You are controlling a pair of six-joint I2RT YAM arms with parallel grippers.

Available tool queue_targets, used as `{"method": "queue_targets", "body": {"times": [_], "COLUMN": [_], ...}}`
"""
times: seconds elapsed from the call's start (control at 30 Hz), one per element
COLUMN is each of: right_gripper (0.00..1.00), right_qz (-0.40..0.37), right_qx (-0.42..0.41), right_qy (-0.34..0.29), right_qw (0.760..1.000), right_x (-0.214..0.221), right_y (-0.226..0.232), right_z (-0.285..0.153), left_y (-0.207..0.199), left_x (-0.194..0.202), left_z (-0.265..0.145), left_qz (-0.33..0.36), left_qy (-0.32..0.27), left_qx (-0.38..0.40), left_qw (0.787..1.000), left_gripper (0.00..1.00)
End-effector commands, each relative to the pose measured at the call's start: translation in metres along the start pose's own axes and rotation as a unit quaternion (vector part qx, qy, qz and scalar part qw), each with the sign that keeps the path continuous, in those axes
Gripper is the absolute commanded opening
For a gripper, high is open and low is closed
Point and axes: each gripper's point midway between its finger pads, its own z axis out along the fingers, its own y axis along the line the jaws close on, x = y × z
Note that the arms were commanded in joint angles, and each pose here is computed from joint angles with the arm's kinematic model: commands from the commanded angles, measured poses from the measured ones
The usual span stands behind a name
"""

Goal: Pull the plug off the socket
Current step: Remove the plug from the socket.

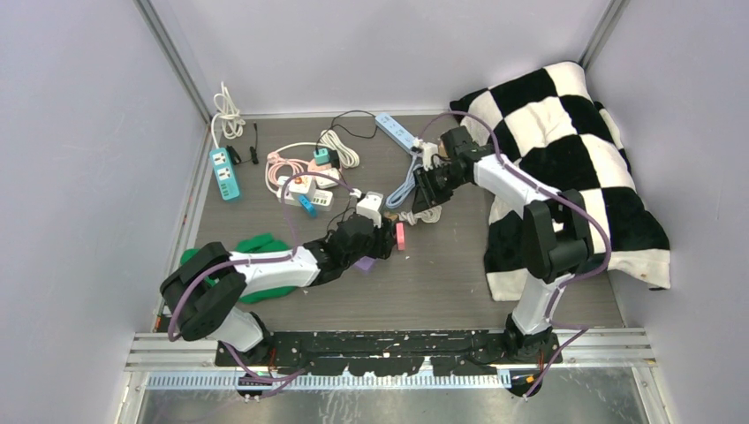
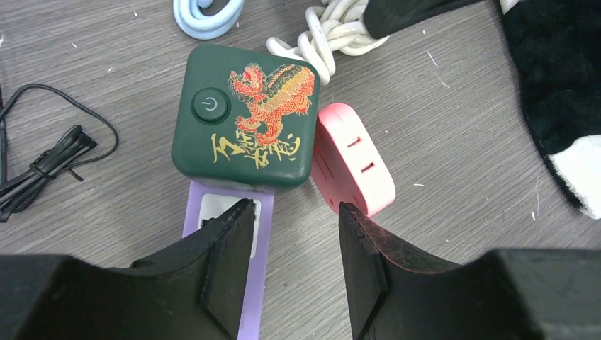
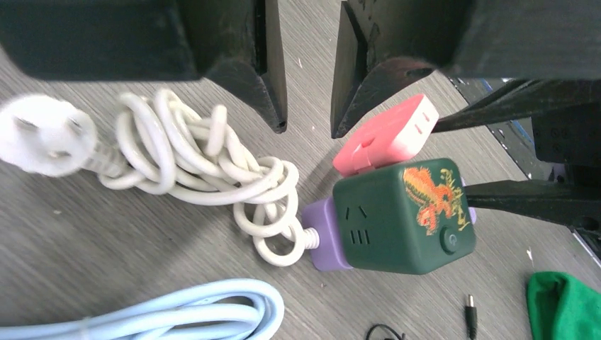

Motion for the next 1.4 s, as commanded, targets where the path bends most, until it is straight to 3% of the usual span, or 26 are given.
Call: {"method": "queue_targets", "body": {"times": [0.0, 0.23, 0.4, 0.8, 1.37], "right_gripper": [0.38, 0.6, 0.66, 0.7, 0.67], "right_qz": [-0.043, -0.072, -0.088, -0.075, -0.062], "right_qx": [-0.012, -0.092, -0.084, 0.078, 0.168], "right_qy": [-0.047, -0.062, -0.034, -0.036, -0.042], "right_qw": [0.998, 0.991, 0.992, 0.993, 0.983], "right_x": [-0.013, 0.003, 0.016, 0.015, 0.029], "right_y": [0.022, 0.063, 0.073, 0.054, 0.045], "right_z": [-0.036, -0.048, -0.033, 0.0, 0.015], "left_y": [-0.001, 0.007, 0.023, 0.051, 0.056], "left_x": [-0.021, -0.029, -0.027, -0.011, -0.005], "left_z": [-0.014, -0.035, -0.045, -0.055, -0.052], "left_qz": [0.014, 0.031, 0.026, 0.0, 0.0], "left_qy": [-0.035, -0.059, -0.068, -0.073, -0.065], "left_qx": [0.007, 0.005, -0.023, -0.074, -0.082], "left_qw": [0.999, 0.998, 0.997, 0.995, 0.994], "left_gripper": [0.49, 0.61, 0.71, 0.78, 0.78]}}
